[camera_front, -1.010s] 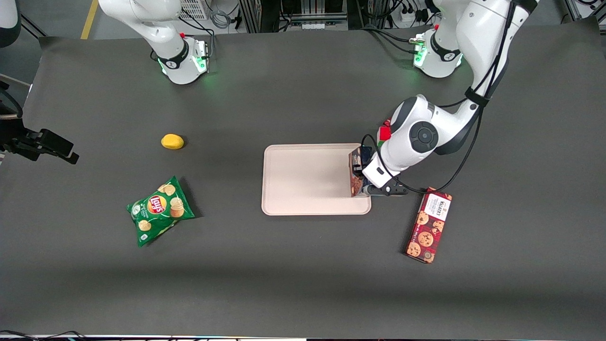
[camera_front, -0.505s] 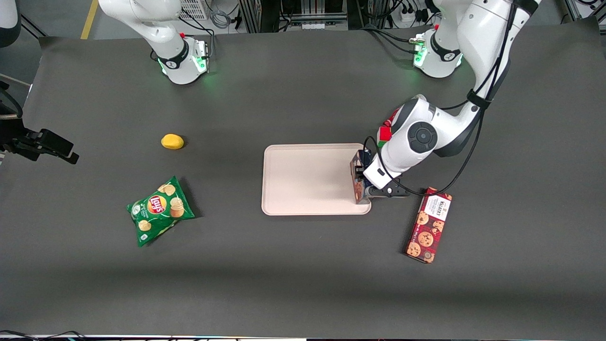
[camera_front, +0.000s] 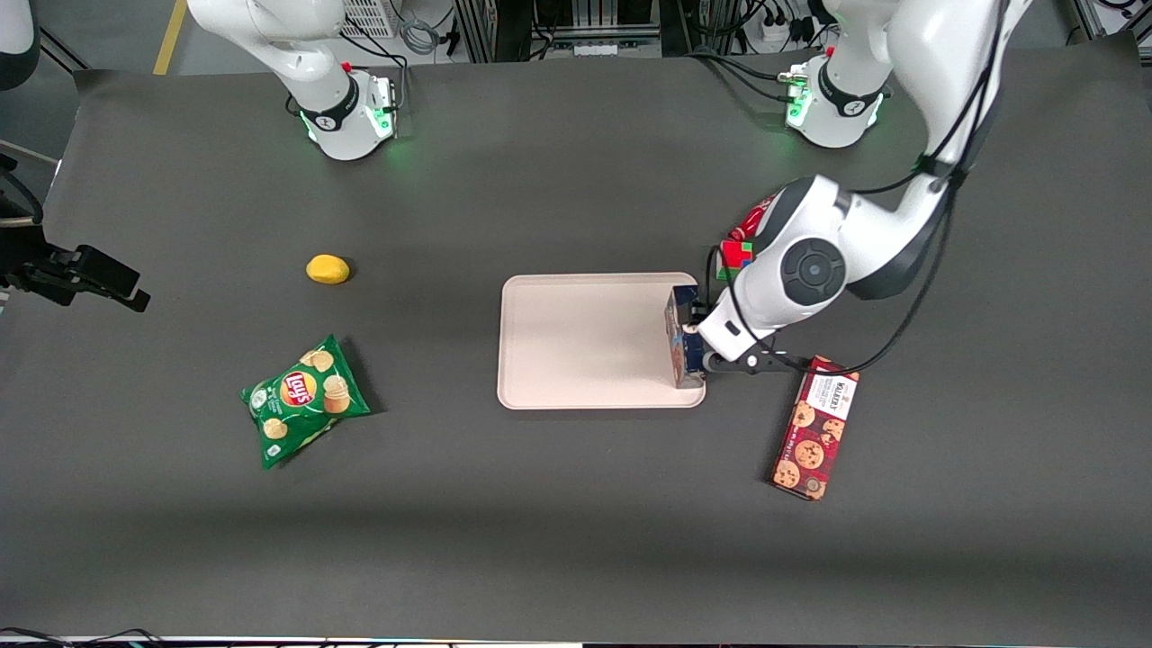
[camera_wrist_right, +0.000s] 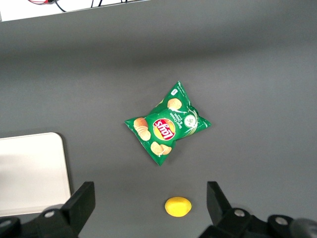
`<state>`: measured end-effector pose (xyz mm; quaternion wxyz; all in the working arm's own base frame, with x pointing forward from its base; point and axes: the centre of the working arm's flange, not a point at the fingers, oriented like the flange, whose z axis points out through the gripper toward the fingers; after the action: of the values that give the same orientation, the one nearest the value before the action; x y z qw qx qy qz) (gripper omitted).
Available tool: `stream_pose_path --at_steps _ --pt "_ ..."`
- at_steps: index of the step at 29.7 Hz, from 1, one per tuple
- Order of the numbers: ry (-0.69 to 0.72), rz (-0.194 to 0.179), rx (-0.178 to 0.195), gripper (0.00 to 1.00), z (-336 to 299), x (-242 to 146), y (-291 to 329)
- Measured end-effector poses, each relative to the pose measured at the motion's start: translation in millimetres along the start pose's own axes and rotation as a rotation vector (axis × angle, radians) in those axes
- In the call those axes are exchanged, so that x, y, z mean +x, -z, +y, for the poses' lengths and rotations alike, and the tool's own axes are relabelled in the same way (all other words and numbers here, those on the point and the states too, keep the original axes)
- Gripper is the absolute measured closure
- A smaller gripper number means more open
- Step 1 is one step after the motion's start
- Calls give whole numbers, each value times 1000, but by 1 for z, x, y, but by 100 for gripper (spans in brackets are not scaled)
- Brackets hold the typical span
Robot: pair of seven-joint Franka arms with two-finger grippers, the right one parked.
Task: Place cookie box on tray
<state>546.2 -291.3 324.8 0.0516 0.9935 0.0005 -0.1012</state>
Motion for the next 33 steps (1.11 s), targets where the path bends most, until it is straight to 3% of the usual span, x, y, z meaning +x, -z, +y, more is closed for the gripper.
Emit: stream_pose_path --at_steps 5,18,22,33 --pt "17 -17 44 0 -5 -6 70" --pt "104 40 137 0 -108 -65 253" --pt "105 36 142 0 -155 -92 292" --pt "60 62 101 0 -252 -150 348"
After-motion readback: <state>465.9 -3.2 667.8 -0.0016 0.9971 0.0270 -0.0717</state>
